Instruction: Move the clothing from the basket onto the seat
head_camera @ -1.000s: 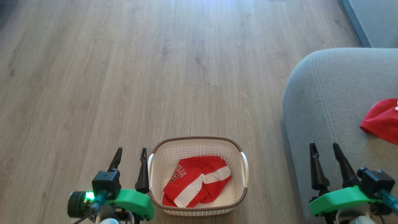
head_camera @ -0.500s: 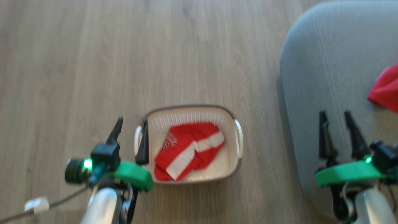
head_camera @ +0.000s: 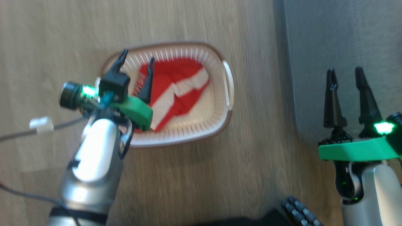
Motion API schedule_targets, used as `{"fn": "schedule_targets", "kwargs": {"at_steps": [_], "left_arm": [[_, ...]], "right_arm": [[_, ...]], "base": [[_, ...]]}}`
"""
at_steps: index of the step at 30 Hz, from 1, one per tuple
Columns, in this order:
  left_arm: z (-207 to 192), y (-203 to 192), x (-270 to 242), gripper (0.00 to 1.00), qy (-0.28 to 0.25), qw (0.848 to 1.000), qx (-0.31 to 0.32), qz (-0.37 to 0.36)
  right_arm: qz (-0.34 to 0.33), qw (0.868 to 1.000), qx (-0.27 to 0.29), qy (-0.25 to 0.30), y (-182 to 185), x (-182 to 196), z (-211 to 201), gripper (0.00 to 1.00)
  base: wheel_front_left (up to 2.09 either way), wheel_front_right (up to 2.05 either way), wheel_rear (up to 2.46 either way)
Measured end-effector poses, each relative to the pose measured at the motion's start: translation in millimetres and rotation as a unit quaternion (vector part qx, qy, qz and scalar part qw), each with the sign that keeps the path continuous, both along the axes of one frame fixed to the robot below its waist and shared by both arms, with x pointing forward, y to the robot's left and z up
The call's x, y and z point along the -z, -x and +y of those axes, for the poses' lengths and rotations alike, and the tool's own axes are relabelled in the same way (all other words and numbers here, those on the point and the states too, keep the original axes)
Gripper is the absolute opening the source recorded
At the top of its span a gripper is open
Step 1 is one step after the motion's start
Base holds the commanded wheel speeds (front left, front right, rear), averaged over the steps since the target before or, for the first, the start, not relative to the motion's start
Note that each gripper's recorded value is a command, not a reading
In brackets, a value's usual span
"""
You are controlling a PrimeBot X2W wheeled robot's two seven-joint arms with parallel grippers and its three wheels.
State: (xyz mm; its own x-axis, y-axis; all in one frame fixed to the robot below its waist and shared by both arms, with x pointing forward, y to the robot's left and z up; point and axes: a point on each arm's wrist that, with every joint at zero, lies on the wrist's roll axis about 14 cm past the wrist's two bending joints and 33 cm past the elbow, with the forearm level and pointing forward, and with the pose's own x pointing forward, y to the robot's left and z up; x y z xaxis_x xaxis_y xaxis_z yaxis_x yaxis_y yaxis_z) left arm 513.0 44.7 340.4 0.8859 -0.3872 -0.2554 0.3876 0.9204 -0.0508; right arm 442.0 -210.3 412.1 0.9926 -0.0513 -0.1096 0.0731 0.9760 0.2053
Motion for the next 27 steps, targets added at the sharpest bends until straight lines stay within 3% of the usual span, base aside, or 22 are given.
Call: {"fn": "schedule_targets", "kwargs": {"at_steps": [11, 17, 27], "left_arm": [[-39, -7, 140, 1.0, -0.036, 0.986, 0.091, 0.132], [-48, 21, 206, 1.0, -0.081, 0.962, 0.158, 0.208], [-73, 22, 246, 1.0, -0.132, 0.936, 0.223, 0.238]], "right_arm": [[0.055, 0.998, 0.023, -0.024, -10, 63, -11, 1.0], [0.048, 0.999, 0.015, -0.014, -18, 65, -10, 1.0], [0.06, 0.997, 0.041, -0.023, -8, 68, -23, 1.0]], "base": [[0.0, 0.0, 0.0], [0.0, 0.0, 0.0], [0.0, 0.0, 0.0]]}}
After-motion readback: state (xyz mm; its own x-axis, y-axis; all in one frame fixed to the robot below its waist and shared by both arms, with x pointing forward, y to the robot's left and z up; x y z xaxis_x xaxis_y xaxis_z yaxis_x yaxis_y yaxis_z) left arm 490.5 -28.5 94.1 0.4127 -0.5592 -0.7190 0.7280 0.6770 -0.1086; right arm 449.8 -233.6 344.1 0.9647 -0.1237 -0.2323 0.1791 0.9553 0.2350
